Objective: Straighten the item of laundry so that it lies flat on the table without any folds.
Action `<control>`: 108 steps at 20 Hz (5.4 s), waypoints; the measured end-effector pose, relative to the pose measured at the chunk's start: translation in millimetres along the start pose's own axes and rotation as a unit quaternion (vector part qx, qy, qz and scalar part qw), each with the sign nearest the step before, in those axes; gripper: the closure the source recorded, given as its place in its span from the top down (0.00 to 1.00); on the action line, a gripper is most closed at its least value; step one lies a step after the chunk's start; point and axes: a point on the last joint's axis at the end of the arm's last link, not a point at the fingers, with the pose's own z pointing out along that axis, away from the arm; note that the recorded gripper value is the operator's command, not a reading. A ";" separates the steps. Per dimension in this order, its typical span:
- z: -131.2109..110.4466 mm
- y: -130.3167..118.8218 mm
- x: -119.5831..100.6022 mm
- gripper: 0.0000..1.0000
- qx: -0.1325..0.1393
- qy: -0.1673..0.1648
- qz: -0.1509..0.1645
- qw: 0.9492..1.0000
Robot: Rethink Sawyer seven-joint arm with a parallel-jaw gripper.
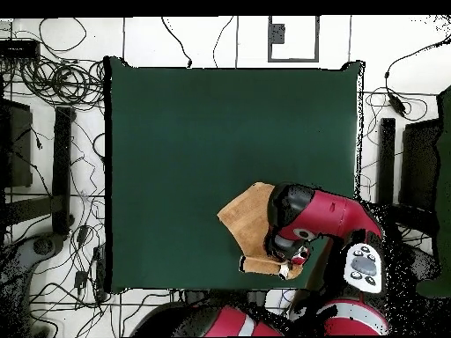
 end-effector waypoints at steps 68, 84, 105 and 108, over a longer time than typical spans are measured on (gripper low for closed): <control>-109.0 48.3 -88.1 1.00 -0.113 -0.312 0.096 0.939; -35.6 91.0 -113.9 1.00 -0.113 -0.197 0.067 0.972; -35.4 95.6 -124.7 1.00 -0.109 -0.315 0.025 0.942; -41.3 90.0 -131.0 1.00 -0.098 -0.431 -0.016 0.897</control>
